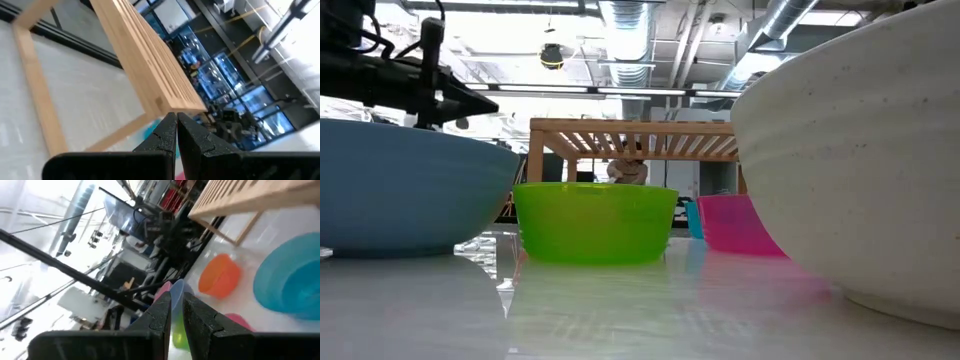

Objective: Place and stack bowls onto a shelf
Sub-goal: Put the left blue bowl on the shelf

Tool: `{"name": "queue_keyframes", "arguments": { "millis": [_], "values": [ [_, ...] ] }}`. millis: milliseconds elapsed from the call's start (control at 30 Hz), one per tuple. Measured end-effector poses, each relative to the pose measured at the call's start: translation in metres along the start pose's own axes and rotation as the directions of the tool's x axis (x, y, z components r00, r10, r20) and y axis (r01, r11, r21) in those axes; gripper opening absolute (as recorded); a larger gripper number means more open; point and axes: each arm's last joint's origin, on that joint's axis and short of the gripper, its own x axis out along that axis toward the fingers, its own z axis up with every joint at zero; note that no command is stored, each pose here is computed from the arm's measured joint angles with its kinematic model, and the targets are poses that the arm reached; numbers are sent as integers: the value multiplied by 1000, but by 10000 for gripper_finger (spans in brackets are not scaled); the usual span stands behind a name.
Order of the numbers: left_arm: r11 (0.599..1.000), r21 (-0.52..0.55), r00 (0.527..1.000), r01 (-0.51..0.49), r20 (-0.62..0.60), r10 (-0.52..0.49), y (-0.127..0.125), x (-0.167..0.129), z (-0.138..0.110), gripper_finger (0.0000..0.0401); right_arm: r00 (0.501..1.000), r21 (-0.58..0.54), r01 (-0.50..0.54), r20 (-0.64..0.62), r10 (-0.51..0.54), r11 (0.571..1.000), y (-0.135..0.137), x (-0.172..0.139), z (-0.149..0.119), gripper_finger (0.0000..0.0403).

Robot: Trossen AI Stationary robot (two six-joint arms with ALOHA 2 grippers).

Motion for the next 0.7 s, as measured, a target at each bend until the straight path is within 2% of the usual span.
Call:
{"name": "queue_keyframes", "arguments": {
  "millis": [133, 233, 333, 433, 567, 633, 700],
  "values": [
    [993, -91, 994, 74, -72, -81, -4, 0, -1, 1, 999, -64, 16, 44, -13, 998, 0, 0, 3, 76],
    [971, -114, 969, 209, -108, -222, -14, -2, 2, 15, 997, -66, -38, 63, 43, 997, 5, 0, 5, 76],
    [933, -120, 935, 338, -65, -347, -32, -5, 14, 47, 993, -78, -78, 80, 84, 994, 10, -1, 7, 76],
    [885, -63, 886, 461, -15, -463, -57, -11, 34, 89, 991, -85, -85, 93, 93, 993, 11, -1, 8, 76],
    [837, 62, 839, 544, 1, -545, -94, -14, 61, 148, 990, -83, -63, 124, 73, 995, 10, -1, 9, 78],
    [819, 115, 826, 562, -33, -563, -115, -12, 72, 174, 989, -84, -54, 131, 64, 995, 10, -1, 9, 82],
    [811, 190, 833, 553, -126, -538, -138, -4, 79, 196, 990, -85, -43, 128, 54, 995, 9, -1, 9, 87]
  ]
}}
